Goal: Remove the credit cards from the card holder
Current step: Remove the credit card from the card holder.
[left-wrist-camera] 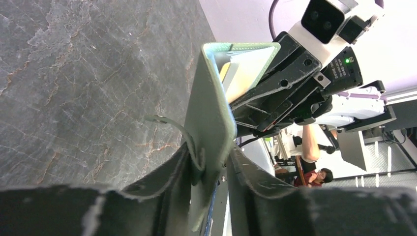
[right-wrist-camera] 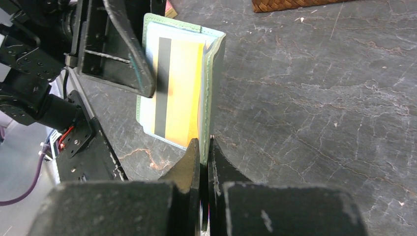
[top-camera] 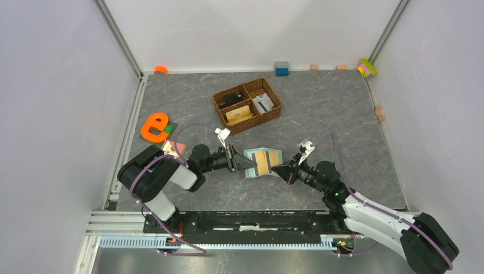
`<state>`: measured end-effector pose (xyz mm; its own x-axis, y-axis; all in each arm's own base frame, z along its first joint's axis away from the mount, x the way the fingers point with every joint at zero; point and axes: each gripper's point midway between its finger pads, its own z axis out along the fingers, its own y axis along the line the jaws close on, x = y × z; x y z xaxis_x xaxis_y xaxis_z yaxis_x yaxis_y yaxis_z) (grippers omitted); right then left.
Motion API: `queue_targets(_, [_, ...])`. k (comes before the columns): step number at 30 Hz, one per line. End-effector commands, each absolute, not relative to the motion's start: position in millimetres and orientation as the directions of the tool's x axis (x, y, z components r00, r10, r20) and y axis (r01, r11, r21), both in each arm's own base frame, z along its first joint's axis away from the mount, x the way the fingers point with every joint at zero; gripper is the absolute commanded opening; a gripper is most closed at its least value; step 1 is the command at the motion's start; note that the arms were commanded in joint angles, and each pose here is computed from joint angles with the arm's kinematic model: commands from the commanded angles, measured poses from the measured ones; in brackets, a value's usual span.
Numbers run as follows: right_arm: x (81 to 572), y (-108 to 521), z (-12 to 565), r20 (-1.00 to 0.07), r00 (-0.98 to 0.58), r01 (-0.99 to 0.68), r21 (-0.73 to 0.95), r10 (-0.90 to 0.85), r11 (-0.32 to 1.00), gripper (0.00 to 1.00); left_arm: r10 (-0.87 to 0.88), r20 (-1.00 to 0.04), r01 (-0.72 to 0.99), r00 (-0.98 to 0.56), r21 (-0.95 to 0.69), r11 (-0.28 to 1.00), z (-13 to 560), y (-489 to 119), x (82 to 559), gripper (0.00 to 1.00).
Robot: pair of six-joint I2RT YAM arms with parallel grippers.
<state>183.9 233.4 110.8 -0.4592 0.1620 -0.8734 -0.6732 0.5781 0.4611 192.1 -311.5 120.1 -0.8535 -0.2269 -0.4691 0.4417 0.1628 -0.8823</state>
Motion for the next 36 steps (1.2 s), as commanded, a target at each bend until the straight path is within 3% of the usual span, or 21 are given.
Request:
queue_targets(1, [178,239,135,-0.888,-0.404,-0.731,0.457,0.219,0.507,0.0,-0.218,-0.521,0.499,-0.825,-0.853,0.152,127,-316,198,0.3])
queue_targets(4, [177,237,136,-0.893,-0.392,-0.735,0.449,0.223,0.509,0.02,-0.217,-0.527,0.505,-0.822,-0.85,0.152,128,-316,198,0.14])
queue_targets(7, [183,231,132,-0.902,-0.374,-0.713,0.429,0.217,0.554,0.15,-0.212,-0.536,0.511,-0.817,-0.844,0.162,128,-315,198,0.07])
queue_targets(9, [190,224,127,-0.91,-0.36,-0.688,0.407,0.205,0.601,0.25,-0.21,-0.542,0.516,-0.813,-0.84,0.169,129,-314,197,0.06])
queue_targets(16, [210,188,119,-0.946,-0.253,-0.57,0.313,0.2,0.759,0.43,-0.209,-0.582,0.55,-0.786,-0.812,0.194,137,-309,196,0.05])
queue_targets(30, [177,204,146,-0.938,-0.169,-0.743,0.323,0.303,0.586,0.53,-0.206,-0.607,0.554,-0.767,-0.789,0.266,134,-303,200,0.02])
queue_targets(32, [171,209,145,-0.934,-0.185,-0.766,0.332,0.306,0.551,0.58,-0.206,-0.615,0.567,-0.761,-0.785,0.249,138,-304,198,0.02])
queue_targets(36, [154,228,141,-0.926,-0.272,-0.821,0.366,0.262,0.438,0.58,-0.213,-0.627,0.604,-0.749,-0.779,0.167,155,-306,189,0.02])
